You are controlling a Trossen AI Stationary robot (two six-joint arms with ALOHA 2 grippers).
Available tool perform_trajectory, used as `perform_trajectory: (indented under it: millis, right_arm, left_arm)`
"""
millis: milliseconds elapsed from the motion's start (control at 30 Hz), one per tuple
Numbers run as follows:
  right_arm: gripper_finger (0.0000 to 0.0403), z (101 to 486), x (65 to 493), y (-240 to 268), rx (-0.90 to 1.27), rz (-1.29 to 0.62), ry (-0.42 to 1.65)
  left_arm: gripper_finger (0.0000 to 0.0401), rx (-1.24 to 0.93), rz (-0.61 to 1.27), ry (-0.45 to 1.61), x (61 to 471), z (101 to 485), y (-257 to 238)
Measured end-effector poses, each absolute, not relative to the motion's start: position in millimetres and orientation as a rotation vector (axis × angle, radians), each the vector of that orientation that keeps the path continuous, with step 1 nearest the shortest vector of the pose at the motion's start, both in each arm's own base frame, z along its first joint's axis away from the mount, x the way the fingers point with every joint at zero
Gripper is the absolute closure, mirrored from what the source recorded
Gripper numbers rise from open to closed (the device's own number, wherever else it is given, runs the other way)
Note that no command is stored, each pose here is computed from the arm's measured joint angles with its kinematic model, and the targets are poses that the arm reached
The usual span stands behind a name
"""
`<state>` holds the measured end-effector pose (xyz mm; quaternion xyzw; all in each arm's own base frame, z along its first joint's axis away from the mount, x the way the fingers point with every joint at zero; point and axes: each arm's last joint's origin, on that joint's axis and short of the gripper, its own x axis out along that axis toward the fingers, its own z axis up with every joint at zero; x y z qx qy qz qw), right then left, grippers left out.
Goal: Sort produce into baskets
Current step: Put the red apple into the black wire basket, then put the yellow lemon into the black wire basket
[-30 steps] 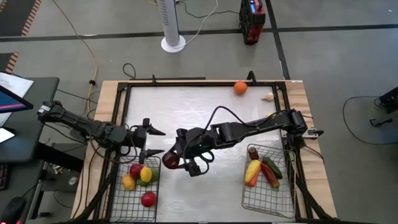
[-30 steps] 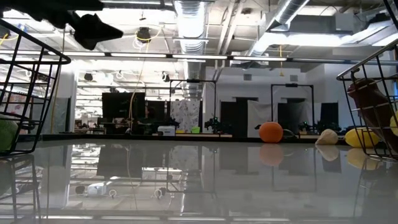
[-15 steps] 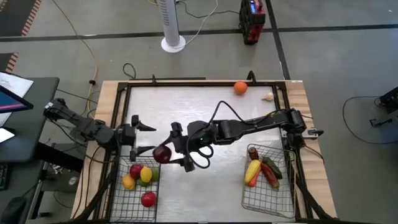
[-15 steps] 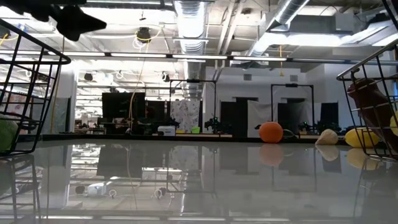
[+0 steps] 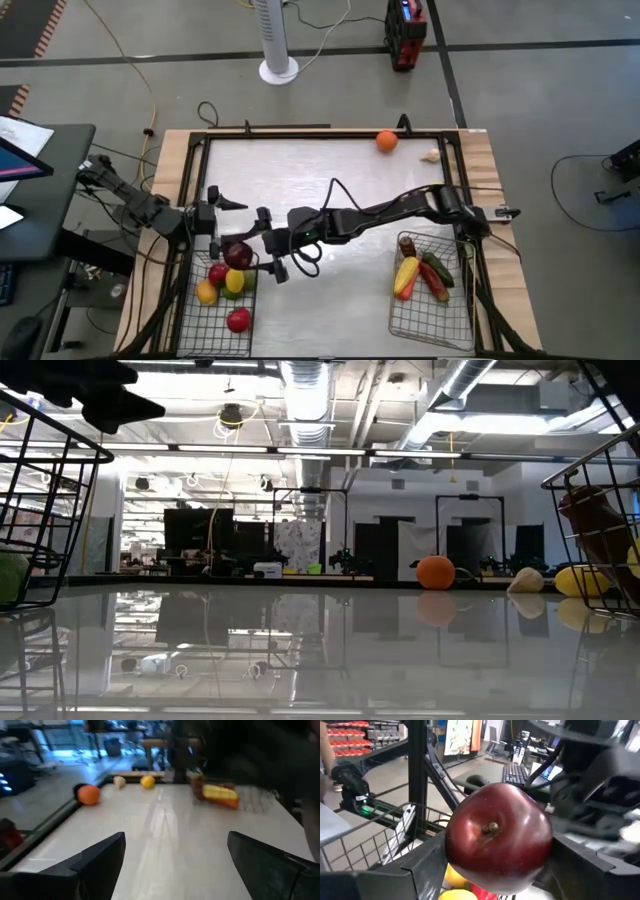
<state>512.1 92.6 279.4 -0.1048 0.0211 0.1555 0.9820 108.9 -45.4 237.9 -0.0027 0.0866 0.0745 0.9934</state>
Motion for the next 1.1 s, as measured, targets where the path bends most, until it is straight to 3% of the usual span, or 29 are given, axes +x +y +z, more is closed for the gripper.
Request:
perform_trajectory:
  millis: [433, 1100]
  right_arm:
    - [0.0069, 252, 525, 88, -0.199, 0.298, 0.027]
    - [0.0006, 241, 522, 93, -0.105, 0.405, 0.162]
  left_arm:
    - [0.006, -0.079, 0.238, 0.052, 96, 251, -35]
    - [0.006, -0.053, 0.241, -0.013, 96, 259, -35]
